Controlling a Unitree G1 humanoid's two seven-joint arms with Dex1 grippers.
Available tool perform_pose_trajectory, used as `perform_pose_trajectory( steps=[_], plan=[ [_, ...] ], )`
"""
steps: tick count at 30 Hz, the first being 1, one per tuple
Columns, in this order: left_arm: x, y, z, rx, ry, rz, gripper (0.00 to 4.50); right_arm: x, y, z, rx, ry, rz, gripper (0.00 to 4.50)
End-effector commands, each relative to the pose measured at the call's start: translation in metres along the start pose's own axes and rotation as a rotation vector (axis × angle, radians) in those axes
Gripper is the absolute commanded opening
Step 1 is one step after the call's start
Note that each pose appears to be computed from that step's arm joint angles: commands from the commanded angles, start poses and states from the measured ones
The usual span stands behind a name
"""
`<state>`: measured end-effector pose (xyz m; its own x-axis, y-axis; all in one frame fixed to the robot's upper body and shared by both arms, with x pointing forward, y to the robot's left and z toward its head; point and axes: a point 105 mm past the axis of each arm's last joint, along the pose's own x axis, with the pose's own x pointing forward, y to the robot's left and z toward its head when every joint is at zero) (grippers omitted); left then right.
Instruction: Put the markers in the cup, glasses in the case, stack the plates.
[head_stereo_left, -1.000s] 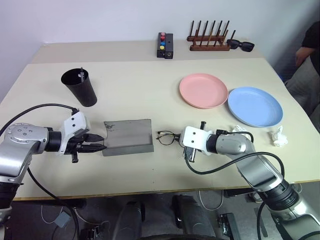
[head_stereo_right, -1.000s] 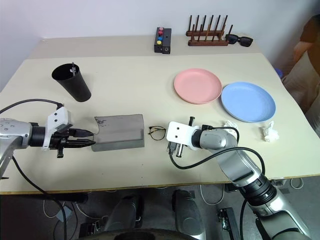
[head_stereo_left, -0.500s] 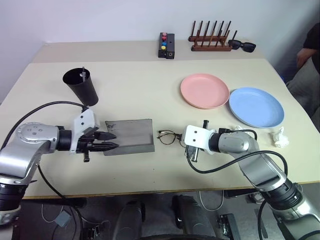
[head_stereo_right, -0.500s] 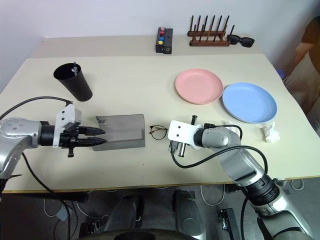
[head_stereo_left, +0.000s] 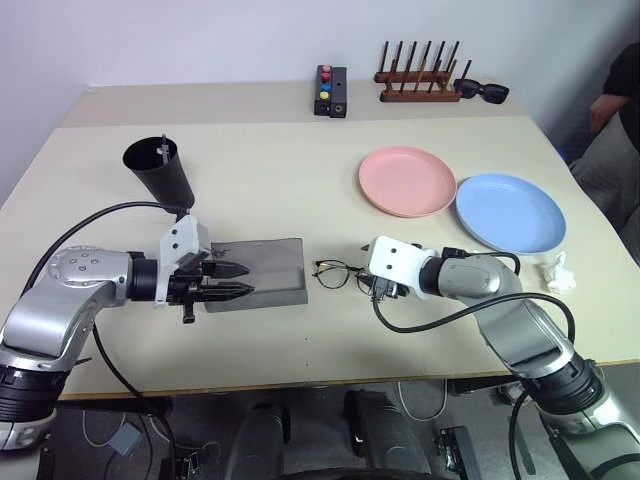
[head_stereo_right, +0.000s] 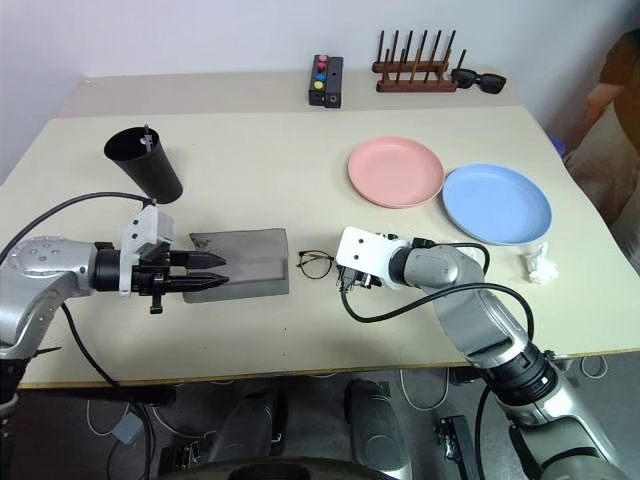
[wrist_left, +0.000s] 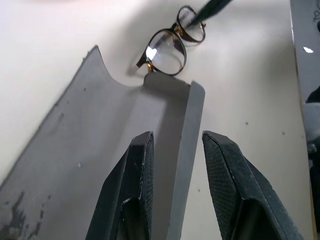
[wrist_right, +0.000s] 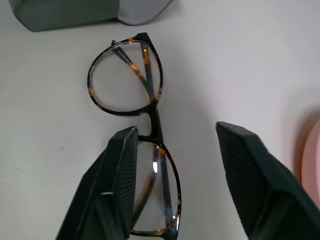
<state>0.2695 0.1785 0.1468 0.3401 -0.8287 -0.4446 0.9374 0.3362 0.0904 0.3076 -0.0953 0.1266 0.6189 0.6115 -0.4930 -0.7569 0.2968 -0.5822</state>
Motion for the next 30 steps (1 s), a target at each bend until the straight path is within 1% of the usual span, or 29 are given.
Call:
perform_pose_trajectory(
  steps=[1,10,13,15,16,22,27,30],
  plan=[
    [-0.002,0.0,-0.001,0.036,0.004,0.0,1.53,-0.001,-0.002,0.017,-0.032,-0.049,-0.018,2.21],
    [-0.003,0.002,-0.012,0.046,0.01,0.003,1.53,0.005,-0.002,0.013,-0.015,-0.023,-0.021,2.21],
    [-0.004,0.002,-0.015,0.048,0.011,0.006,1.53,0.007,-0.001,0.011,-0.014,-0.007,-0.022,1.39],
    [-0.004,0.003,-0.017,0.049,0.012,0.007,1.53,0.007,-0.001,0.01,-0.015,-0.003,-0.022,0.39],
    [-0.005,0.003,-0.017,0.051,0.012,0.007,1.53,0.007,-0.001,0.01,-0.013,-0.002,-0.021,0.03],
    [-0.006,0.004,-0.017,0.058,0.01,0.013,1.53,0.007,-0.002,0.01,-0.017,0.002,-0.024,0.03],
    [-0.006,0.004,-0.012,0.066,0.007,0.02,1.53,0.005,-0.003,0.013,-0.009,-0.006,-0.025,0.03],
    [-0.004,0.004,-0.007,0.07,0.003,0.021,1.53,0.004,-0.006,0.015,-0.003,-0.006,-0.035,0.76]
  ],
)
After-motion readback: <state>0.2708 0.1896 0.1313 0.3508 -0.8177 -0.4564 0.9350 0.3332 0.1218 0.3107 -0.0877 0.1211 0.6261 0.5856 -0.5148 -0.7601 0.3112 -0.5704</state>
